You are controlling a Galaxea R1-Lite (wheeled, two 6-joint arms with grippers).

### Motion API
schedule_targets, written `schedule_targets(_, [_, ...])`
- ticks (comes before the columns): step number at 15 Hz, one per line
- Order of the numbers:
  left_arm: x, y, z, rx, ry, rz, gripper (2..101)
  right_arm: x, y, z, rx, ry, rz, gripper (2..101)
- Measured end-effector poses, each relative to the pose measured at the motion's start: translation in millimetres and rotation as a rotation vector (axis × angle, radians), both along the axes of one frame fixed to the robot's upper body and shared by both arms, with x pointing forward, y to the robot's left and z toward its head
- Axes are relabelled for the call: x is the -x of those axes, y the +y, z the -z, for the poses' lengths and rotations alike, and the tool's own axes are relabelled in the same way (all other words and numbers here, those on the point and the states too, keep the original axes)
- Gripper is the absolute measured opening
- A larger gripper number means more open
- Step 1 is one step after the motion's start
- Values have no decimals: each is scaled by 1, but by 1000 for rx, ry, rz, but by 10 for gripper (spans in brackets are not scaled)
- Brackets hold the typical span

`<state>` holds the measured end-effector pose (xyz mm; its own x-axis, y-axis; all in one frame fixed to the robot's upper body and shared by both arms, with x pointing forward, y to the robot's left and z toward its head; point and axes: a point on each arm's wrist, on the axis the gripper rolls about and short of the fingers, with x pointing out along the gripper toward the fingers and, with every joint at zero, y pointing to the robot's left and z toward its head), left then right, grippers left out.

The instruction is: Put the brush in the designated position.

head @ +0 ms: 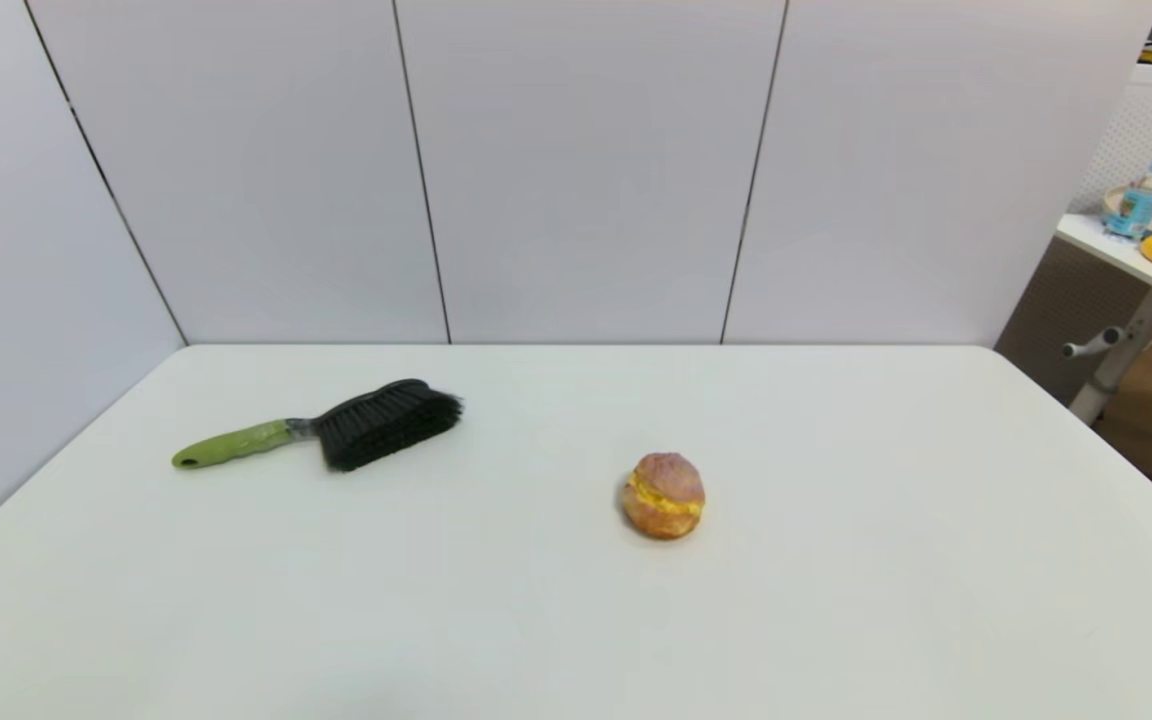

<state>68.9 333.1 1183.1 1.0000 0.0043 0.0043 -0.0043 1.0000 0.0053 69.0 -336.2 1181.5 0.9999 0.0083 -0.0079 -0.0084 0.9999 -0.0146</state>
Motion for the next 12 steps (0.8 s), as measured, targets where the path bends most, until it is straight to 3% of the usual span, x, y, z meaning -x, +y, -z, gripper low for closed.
schedule_targets(12, [0, 0, 0, 4, 0, -1, 979, 0, 0, 0, 0, 0, 0, 971])
